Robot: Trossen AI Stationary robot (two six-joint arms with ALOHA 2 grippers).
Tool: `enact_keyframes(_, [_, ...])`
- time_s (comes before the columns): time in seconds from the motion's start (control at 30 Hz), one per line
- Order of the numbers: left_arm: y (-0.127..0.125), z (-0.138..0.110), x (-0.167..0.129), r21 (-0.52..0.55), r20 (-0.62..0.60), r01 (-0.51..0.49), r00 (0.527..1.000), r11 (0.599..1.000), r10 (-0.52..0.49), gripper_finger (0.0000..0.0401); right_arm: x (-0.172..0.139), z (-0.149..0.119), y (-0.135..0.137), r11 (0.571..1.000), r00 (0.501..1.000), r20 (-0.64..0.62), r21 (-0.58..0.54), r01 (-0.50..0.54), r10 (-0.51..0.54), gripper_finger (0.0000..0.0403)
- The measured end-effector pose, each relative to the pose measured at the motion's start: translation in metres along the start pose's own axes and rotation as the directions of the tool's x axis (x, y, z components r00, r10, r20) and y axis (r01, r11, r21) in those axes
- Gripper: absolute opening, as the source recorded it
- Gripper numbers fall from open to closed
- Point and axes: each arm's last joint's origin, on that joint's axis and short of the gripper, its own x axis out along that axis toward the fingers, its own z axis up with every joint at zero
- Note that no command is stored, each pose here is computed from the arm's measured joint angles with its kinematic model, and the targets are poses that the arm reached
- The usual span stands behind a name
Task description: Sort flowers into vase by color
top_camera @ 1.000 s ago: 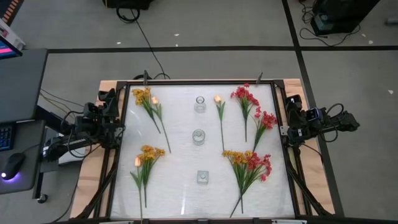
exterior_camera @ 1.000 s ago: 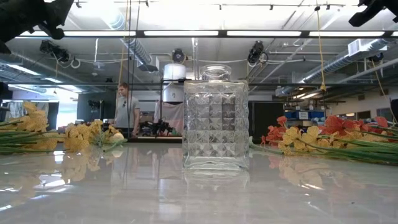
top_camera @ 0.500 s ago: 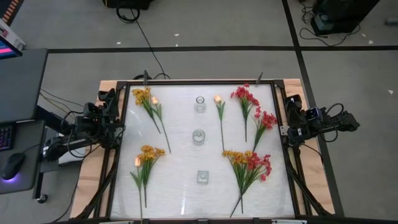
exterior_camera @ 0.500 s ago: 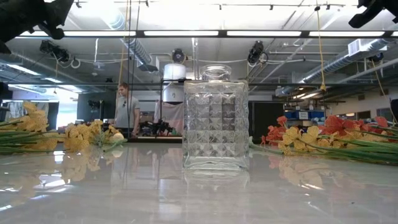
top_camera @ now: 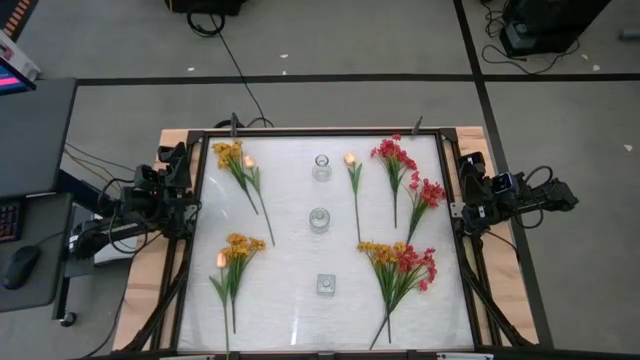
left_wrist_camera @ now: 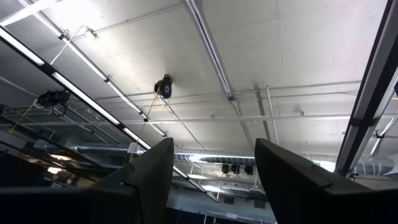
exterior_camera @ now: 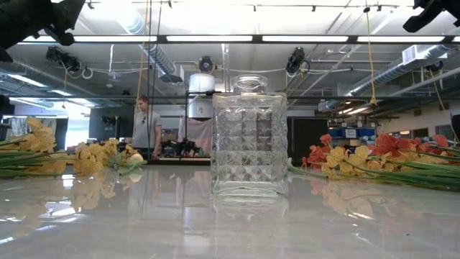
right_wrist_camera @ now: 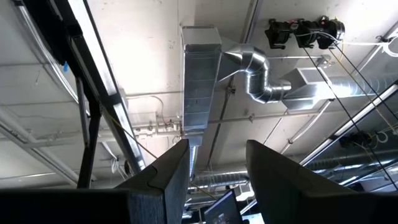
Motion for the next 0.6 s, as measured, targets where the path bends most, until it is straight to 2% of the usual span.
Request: enact_keyframes(0.6, [0.0,0.0001,0.0,0.0,0.001,0.0,1.0,1.0,0.0,0.0231,0.0,0.0005,-0.0004,1.0,1.0,0.003,0.004,0.012,-0.012,0.0168])
